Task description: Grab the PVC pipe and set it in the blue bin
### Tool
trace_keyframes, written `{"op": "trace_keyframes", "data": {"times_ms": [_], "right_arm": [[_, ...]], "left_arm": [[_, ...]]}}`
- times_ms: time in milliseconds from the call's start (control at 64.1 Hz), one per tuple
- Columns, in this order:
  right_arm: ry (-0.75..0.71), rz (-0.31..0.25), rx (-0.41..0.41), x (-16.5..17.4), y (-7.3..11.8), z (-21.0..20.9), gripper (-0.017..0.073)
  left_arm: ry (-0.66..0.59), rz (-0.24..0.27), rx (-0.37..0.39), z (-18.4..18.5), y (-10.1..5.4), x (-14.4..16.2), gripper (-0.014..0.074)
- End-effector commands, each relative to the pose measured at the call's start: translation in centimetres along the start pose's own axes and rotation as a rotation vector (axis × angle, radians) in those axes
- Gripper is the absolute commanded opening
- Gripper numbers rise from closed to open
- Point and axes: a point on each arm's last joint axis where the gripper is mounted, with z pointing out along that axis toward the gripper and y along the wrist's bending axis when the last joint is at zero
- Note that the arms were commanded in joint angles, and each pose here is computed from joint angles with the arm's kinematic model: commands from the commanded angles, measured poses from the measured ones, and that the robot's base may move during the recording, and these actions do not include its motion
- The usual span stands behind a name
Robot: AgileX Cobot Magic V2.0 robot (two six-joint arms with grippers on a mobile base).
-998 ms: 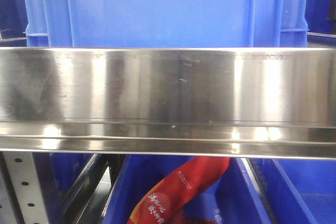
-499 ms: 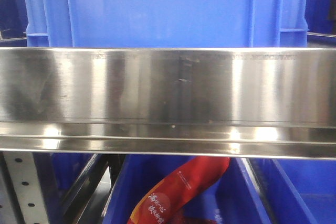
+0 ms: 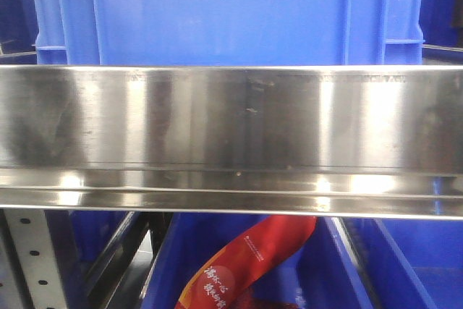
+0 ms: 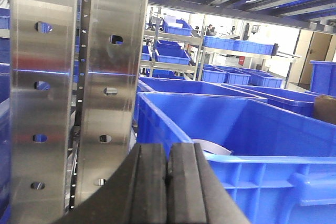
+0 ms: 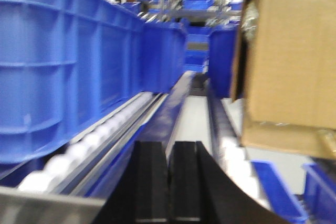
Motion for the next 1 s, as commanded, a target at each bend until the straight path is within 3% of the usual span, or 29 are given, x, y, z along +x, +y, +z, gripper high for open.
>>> {"op": "trace_keyframes", "data": {"times_ms": [0, 983], "right_arm": [[-0.042, -0.008, 0.031, -0.31, -0.17, -0.05, -0.0162], [-0.012, -0.009, 0.04, -0.04, -0.23, -0.04, -0.0162]], "left_arm": [[-0.009, -0.016, -0.003, -0.09, 0.03, -0.05, -0.0111], [-0.011, -0.016, -0.004, -0.09, 0.04, -0.07, -0.0111]]}}
